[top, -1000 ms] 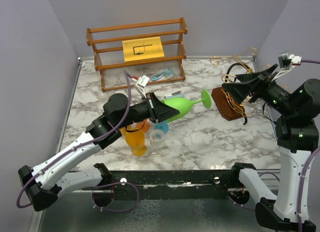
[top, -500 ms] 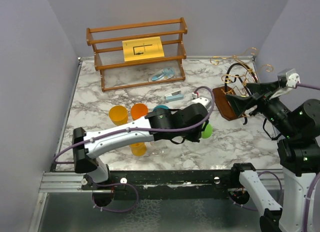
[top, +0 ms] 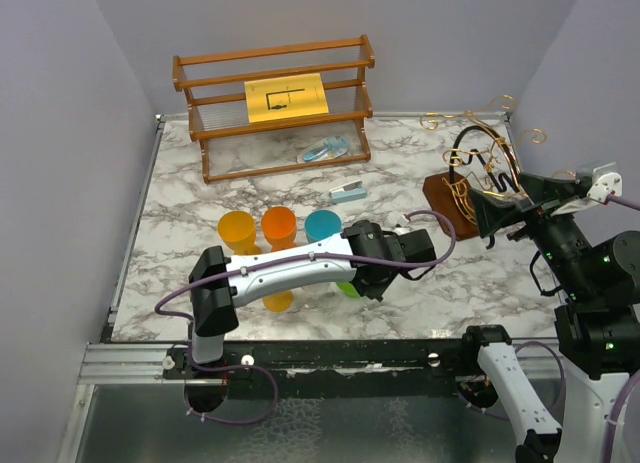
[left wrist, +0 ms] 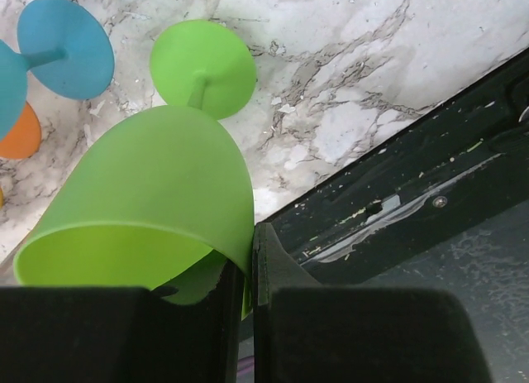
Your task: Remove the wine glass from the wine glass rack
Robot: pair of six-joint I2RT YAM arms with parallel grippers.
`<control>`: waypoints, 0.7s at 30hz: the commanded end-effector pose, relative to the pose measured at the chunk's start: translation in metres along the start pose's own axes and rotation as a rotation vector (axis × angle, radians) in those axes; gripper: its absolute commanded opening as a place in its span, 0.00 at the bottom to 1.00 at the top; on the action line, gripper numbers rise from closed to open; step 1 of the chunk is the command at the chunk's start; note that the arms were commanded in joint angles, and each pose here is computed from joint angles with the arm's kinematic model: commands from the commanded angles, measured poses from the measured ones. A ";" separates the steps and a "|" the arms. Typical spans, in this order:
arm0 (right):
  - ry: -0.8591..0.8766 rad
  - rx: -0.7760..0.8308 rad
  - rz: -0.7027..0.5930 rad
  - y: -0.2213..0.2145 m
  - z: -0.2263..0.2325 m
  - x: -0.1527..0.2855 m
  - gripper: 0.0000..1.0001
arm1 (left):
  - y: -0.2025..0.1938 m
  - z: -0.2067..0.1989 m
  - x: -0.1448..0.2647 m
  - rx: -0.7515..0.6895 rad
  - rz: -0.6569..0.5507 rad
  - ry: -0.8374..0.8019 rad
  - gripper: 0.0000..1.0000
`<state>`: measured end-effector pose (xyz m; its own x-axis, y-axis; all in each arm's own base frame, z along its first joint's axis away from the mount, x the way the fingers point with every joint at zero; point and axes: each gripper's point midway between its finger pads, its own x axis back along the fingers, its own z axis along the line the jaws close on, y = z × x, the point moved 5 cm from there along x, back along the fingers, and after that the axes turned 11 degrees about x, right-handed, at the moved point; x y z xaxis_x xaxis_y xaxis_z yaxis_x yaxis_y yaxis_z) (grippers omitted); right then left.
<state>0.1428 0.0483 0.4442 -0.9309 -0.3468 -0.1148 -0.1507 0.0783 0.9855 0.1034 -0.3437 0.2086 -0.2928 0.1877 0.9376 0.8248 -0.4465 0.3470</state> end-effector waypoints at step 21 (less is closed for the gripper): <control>-0.055 0.022 -0.032 -0.001 -0.006 0.002 0.99 | -0.001 0.003 -0.008 -0.122 0.045 0.048 0.22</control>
<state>0.1464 0.0450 0.4397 -0.9397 -0.3199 -0.1213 -0.1543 0.0800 0.9848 0.1063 -0.3428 0.1971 -0.2743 0.1250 0.9535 0.7860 -0.5421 0.2972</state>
